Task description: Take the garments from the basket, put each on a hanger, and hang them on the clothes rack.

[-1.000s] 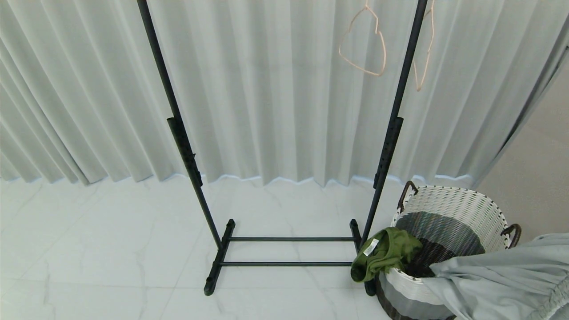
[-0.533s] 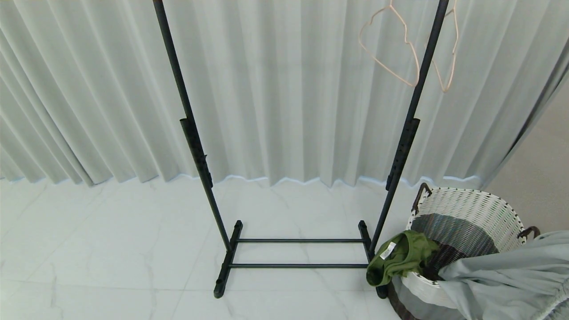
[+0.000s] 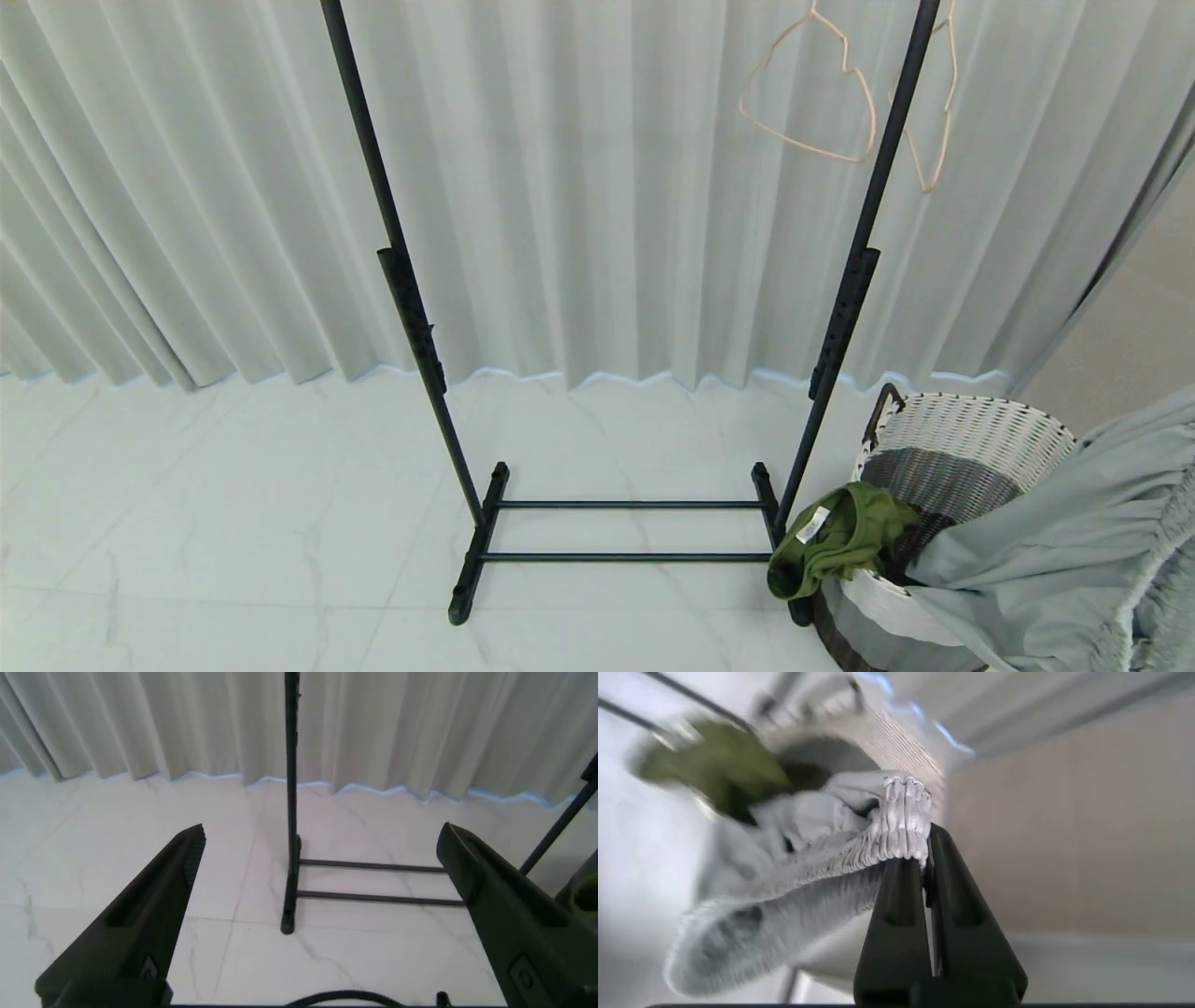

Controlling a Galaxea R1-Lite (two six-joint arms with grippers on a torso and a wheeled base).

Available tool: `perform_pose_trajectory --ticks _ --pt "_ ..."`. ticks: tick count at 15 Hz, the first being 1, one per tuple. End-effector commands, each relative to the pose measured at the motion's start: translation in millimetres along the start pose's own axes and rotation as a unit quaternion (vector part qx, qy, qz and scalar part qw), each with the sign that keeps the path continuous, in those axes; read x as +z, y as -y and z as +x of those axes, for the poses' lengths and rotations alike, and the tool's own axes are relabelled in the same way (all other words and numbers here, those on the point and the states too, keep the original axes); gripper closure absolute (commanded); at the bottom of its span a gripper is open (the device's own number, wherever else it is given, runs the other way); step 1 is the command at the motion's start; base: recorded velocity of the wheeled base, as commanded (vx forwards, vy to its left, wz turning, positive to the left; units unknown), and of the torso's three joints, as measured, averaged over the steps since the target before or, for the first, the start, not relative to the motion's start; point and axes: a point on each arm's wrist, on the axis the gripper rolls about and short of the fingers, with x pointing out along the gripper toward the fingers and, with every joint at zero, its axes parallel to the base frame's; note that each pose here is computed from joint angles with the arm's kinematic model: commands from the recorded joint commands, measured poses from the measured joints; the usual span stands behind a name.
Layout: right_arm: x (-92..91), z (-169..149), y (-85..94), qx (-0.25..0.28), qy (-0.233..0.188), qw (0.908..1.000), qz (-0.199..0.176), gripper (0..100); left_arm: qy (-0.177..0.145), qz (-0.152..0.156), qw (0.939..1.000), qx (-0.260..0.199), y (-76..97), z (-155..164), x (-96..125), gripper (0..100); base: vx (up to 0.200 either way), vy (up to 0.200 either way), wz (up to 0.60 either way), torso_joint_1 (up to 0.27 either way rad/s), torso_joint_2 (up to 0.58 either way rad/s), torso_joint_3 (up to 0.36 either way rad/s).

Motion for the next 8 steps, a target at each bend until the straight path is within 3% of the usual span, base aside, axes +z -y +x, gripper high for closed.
perform_pose_trajectory --ticks 1,5,6,8 --pt "29.8 8 -6.5 0.06 0.014 0.998 0.014 100 0.0 0.008 1.0 0.001 0.0 0 0 0 0.0 0.0 0.0 0.0 0.0 0.0" --pt "51.8 -4 -19.8 0.158 -0.003 0.987 0.032 100 0.012 0.024 0.9993 -0.027 1.2 -1 3 0 0.0 0.0 0.0 0.0 0.0 0.0" --pt "55.4 -3 -27.1 0.176 -0.004 0.9835 0.042 100 0.045 0.02 0.9967 -0.064 2.3 -6 23 0 0.0 0.0 0.0 0.0 0.0 0.0" --pt "60.6 -3 -37.3 0.202 -0.004 0.9777 0.059 100 0.066 0.018 0.9908 -0.117 3.4 -7 77 0 0.0 0.0 0.0 0.0 0.0 0.0"
